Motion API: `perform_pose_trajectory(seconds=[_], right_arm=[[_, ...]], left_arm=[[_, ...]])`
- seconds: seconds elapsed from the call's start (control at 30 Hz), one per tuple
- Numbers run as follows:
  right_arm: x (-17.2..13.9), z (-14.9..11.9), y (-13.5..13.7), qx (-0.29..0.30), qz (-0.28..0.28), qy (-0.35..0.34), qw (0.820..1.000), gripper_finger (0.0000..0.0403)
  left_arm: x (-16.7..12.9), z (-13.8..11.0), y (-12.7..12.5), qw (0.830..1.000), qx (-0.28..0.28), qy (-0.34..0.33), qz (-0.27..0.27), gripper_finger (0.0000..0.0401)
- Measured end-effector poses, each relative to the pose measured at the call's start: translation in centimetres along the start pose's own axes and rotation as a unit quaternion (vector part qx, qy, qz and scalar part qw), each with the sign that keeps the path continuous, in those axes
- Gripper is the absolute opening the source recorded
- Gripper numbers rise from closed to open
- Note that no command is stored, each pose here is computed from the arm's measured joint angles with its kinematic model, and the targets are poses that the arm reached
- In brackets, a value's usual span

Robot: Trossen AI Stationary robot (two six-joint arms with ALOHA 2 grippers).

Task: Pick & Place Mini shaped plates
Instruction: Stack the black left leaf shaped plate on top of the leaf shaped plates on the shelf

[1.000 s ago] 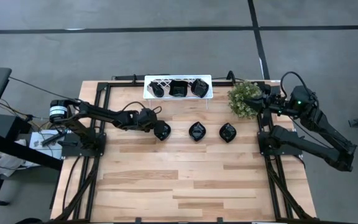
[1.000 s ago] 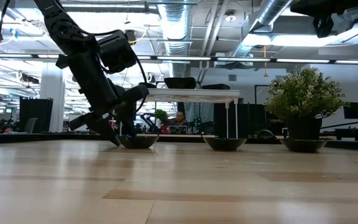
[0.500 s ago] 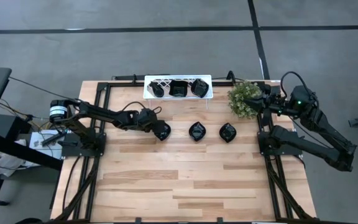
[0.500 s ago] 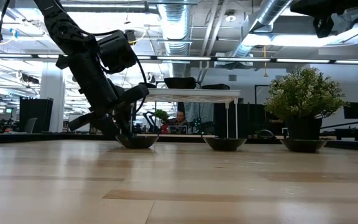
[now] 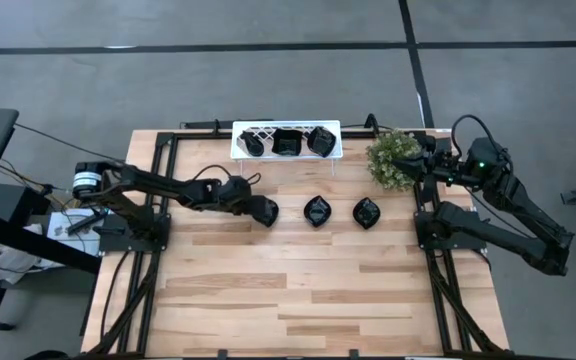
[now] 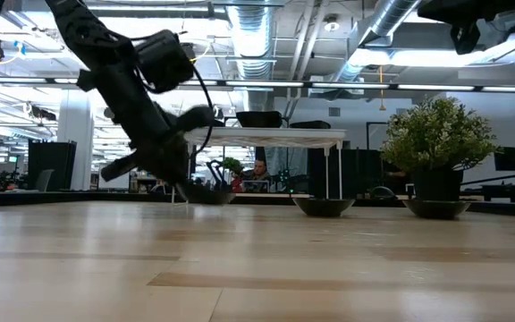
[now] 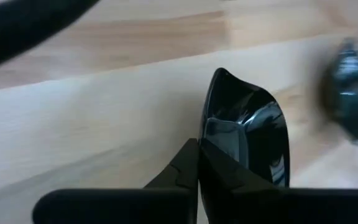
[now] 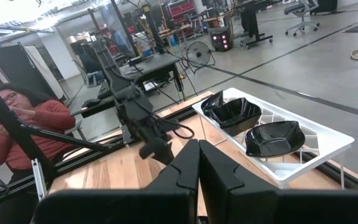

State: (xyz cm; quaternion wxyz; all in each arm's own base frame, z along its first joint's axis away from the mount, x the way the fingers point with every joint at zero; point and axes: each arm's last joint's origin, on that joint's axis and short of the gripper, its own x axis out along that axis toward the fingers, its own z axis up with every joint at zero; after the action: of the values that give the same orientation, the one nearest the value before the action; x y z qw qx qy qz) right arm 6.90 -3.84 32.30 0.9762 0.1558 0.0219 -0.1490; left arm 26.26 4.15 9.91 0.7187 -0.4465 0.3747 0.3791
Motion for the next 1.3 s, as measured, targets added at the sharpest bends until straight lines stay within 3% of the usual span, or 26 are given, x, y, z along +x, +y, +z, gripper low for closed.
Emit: perform_pose_trajectory(seconds=[0.37, 0.7, 0.87, 1.13, 1.3], right_arm=[[0.0, 0.0, 0.0, 0.000, 0.000, 0.000, 1.000, 0.0002], [0.3, -0.1, 0.0, 0.049, 0.011, 0.012, 0.999, 0.0002], [1.2, 0.1, 0.0, 0.048, 0.069, 0.033, 0.996, 0.0002], [4.2, 0.9, 0.5, -0.018, 0.143, 0.023, 0.989, 0.0002], [6.4, 0.5, 0.9, -0.045, 0.154, 0.037, 0.986, 0.0002]], left_arm=[[-4.2, -1.0, -2.3, 0.995, 0.030, -0.057, -0.076, 0.0004], [-7.2, -2.5, -4.6, 0.974, 0.054, -0.159, -0.152, 0.0003], [-8.1, -1.6, -6.3, 0.962, 0.085, -0.197, -0.167, 0.0003], [-10.6, 1.2, -9.2, 0.934, 0.153, -0.279, -0.164, 0.0003], [-11.2, 2.2, -9.7, 0.924, 0.178, -0.304, -0.150, 0.0003]])
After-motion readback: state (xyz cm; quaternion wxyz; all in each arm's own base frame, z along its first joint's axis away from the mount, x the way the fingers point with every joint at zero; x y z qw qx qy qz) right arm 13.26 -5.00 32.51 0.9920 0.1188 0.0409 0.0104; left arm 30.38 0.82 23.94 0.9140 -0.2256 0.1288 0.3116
